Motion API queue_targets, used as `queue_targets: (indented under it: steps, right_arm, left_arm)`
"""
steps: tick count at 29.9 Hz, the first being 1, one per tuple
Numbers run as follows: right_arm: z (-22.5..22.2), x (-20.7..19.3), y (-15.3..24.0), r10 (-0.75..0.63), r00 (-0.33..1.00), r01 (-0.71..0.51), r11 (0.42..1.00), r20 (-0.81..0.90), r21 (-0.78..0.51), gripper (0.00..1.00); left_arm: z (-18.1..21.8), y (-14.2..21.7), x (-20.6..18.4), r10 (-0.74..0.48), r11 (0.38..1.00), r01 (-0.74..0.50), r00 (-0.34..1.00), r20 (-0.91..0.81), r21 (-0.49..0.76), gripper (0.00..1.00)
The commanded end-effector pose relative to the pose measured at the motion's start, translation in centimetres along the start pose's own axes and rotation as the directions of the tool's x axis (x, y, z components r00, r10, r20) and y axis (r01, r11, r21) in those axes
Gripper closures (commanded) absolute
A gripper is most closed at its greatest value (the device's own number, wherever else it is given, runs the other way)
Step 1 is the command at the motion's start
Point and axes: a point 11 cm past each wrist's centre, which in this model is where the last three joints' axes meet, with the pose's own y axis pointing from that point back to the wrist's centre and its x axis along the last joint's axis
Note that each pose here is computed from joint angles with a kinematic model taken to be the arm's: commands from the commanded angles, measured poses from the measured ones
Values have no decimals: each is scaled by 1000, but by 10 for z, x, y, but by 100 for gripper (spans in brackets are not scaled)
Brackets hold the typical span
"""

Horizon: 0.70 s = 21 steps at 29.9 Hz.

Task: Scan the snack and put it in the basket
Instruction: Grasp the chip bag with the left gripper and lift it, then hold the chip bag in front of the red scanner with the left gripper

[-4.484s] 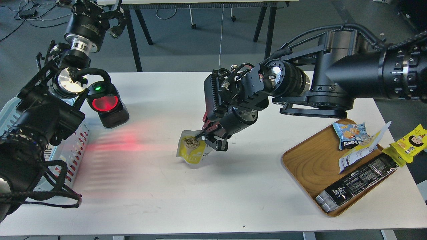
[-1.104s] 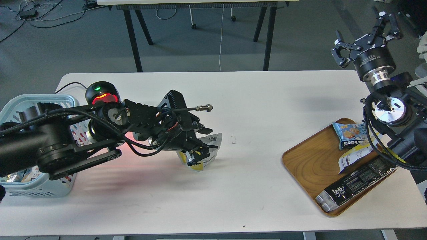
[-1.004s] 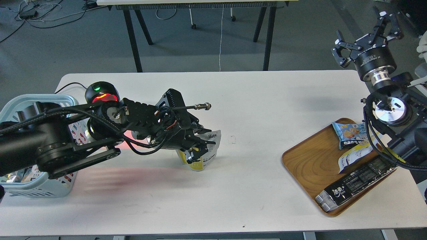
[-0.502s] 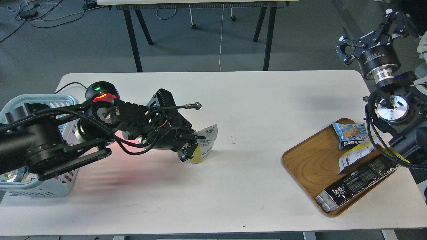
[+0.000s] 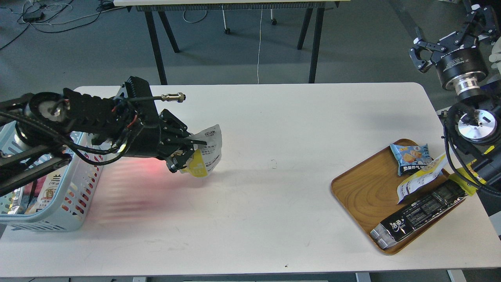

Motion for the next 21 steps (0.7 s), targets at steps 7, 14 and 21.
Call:
queue_targets:
  steps: [7,14,21]
  right_arm:
    - [-1,-6,-1,-14,1000,14,1000,14,2,1]
    - [0,-6,-1,-14,1000,14,1000,13,1,1]
    - [0,-5,-1,-13,1000,13,1000,13,0,1]
  left_arm:
    - [-53,25,-38,-67,987,83,991,-118,137,100]
    - [-59,27,-44,-75,984,96,988,-136,153,100]
    - [-58,25,-43,-74,985,94,988,-134,147,100]
